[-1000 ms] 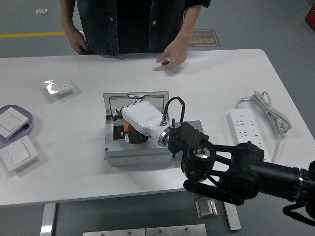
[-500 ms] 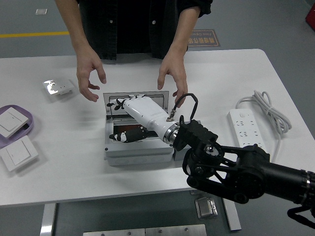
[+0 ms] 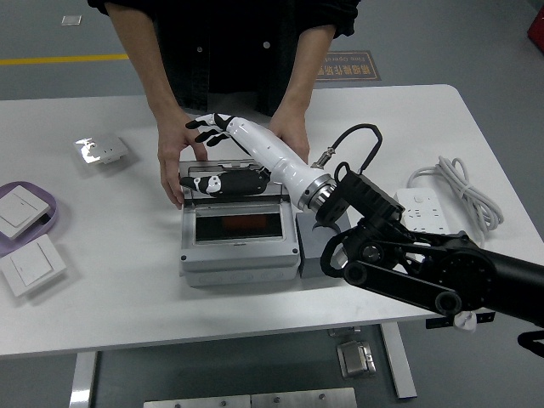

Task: Pick up the cylinder from the cube,place it in the box,flap close box

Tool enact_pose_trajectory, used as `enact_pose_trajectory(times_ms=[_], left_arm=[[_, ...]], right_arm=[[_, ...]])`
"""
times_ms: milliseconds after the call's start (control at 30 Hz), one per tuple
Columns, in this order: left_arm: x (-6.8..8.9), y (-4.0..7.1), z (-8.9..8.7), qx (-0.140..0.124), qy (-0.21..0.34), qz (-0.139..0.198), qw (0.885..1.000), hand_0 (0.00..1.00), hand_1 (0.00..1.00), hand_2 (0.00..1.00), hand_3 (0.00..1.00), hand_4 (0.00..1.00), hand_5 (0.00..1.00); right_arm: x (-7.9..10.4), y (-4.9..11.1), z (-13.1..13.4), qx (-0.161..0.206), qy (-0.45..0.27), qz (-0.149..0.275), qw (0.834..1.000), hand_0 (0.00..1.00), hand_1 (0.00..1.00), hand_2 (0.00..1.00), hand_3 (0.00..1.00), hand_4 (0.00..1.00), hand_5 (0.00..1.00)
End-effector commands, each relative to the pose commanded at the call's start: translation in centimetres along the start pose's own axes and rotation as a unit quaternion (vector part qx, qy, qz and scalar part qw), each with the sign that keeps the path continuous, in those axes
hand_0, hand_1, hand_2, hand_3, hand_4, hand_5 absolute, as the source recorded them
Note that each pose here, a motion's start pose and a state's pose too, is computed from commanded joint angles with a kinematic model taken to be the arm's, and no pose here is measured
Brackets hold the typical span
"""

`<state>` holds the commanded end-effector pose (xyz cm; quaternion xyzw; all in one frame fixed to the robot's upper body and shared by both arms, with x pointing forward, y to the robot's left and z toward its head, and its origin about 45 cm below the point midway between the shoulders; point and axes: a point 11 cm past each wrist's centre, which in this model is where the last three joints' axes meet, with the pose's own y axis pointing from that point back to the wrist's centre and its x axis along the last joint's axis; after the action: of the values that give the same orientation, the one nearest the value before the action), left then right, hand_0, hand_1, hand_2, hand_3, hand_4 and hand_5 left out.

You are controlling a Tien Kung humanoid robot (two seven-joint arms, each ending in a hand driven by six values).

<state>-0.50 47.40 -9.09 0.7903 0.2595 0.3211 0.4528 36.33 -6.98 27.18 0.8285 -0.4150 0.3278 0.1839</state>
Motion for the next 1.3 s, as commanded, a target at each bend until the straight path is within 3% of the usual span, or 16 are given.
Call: enact_pose_trajectory(times_ms=[200,367,700,967,1300], left_arm=[[0.1,0.0,0.1,-0.001,-0.002,0.001,1.0,0.624,0.618,0.535,0.59,0.65,0.38],[0.0,0.0,0.1,-0.002,-0.002,0.002,1.0,0.624,0.618,0.535,0.59,0.65,0.38],[-0.3,0.0,0.3,-0.008,-0.001,0.002,1.0,0.624,0.617,0.535,0.584,0.647,0.375],[-0.4,0.0,0.2,-0.009,0.001,0.003,1.0,0.624,0.614,0.535,0.583,0.648,0.375],[-0.3,0.0,0.2,-0.013,0.008,0.008,1.0,0.624,0.614,0.535,0.583,0.648,0.372]], right_arm=[[-0.4,-1.2,2.9,-0.04,-0.003,-0.017,0.999,0.699,0.616,0.664,0.721,0.729,0.375],[-0.1,-1.3,5.4,-0.07,0.009,-0.016,0.997,0.699,0.616,0.664,0.721,0.729,0.375],[-0.7,-0.3,4.4,-0.05,0.022,-0.022,0.998,0.667,0.607,0.66,0.712,0.733,0.39],[-1.8,1.8,3.4,-0.036,0.034,-0.045,0.998,0.656,0.602,0.658,0.709,0.735,0.399],[-2.5,3.4,4.5,-0.076,-0.029,-0.077,0.994,0.601,0.596,0.657,0.704,0.731,0.402]])
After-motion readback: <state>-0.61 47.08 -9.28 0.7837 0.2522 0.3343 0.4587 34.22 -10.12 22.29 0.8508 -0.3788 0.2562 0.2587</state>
